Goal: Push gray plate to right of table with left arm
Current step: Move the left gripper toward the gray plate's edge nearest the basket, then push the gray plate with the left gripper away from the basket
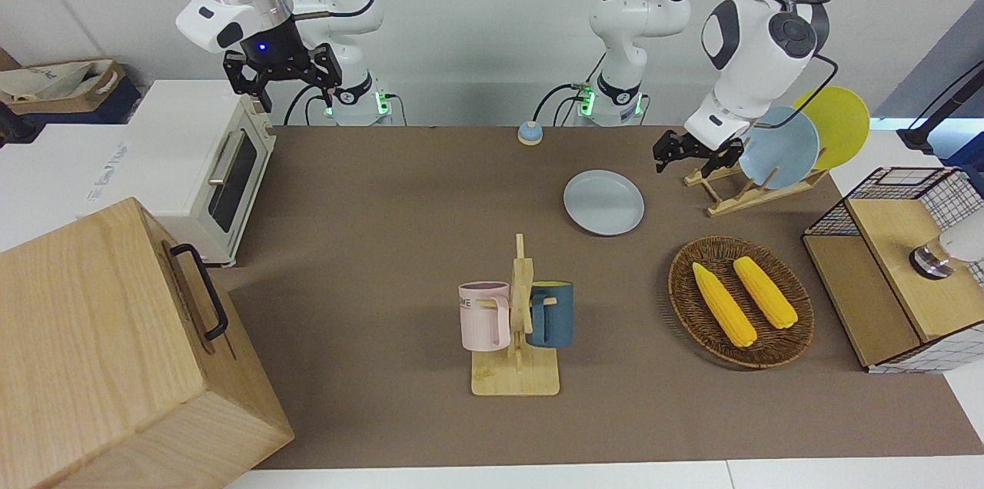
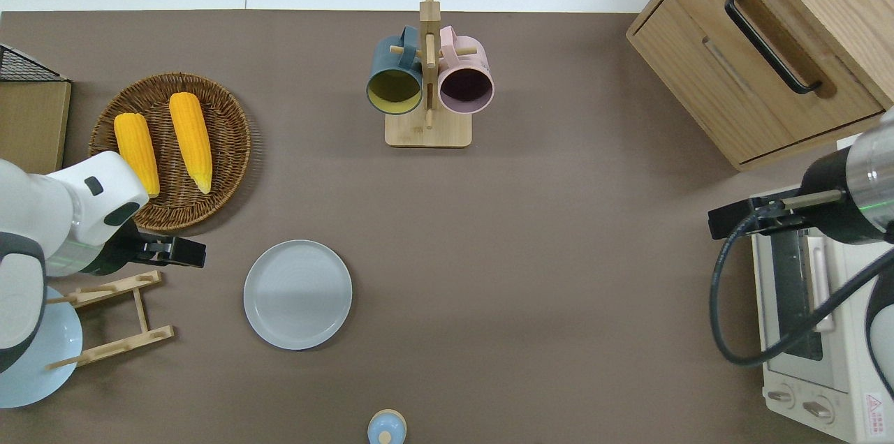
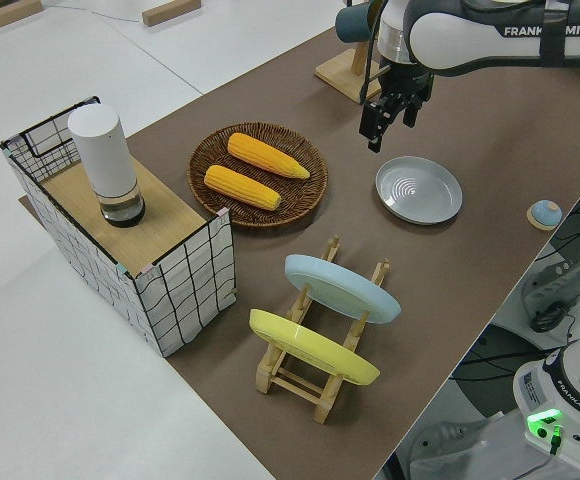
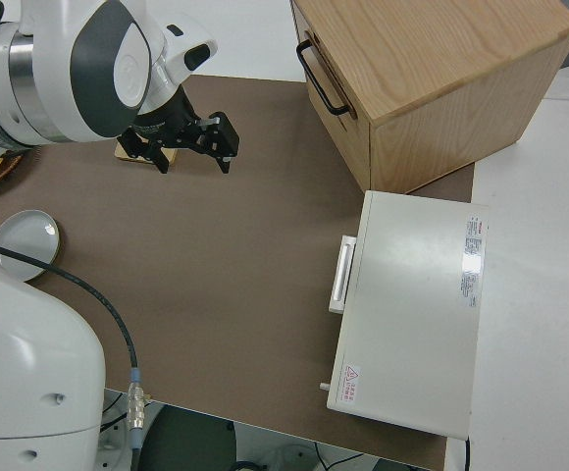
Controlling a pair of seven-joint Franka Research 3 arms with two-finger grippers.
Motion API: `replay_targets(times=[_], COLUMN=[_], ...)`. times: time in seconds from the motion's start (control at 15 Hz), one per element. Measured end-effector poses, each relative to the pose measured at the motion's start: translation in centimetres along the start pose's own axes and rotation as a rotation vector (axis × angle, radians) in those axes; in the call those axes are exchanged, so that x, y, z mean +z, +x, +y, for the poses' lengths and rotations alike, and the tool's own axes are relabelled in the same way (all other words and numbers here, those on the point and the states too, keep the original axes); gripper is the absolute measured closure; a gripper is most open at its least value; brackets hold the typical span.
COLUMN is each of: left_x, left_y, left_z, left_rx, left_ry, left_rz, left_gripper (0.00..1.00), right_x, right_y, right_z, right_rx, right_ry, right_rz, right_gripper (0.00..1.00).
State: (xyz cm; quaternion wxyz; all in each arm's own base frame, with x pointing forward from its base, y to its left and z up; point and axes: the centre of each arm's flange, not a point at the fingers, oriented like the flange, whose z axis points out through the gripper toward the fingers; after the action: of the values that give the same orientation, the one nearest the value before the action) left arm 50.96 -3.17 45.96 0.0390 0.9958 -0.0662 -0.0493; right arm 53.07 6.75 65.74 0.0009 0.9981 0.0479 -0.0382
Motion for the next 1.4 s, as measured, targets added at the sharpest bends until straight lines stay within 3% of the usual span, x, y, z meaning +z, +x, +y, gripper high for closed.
replay_targets(times=[0.67, 0.8, 1.13, 1.4], left_x=[10.5, 12.2, 14.3, 15.6], left_y=[-2.4, -3.1, -3.8, -4.0], left_z=[-0.3, -0.3, 1.8, 2.7], left_rx=[-0.02, -0.044, -0.16, -0.19], left_ry=[0.005, 0.0, 0.002, 0.004], left_rz=[0.034, 0.039, 0.044, 0.053], left_gripper=[0.01, 0.01, 0.01, 0.01], right_x=[0.0, 0.0, 0.0, 0.0], right_y=[0.0, 0.0, 0.0, 0.0], right_z=[0.0, 0.0, 0.0, 0.0], right_rx=[0.0, 0.0, 0.0, 0.0], right_ry=[0.0, 0.0, 0.0, 0.0], right_rz=[0.0, 0.0, 0.0, 0.0], right_gripper=[0.01, 0.01, 0.01, 0.01])
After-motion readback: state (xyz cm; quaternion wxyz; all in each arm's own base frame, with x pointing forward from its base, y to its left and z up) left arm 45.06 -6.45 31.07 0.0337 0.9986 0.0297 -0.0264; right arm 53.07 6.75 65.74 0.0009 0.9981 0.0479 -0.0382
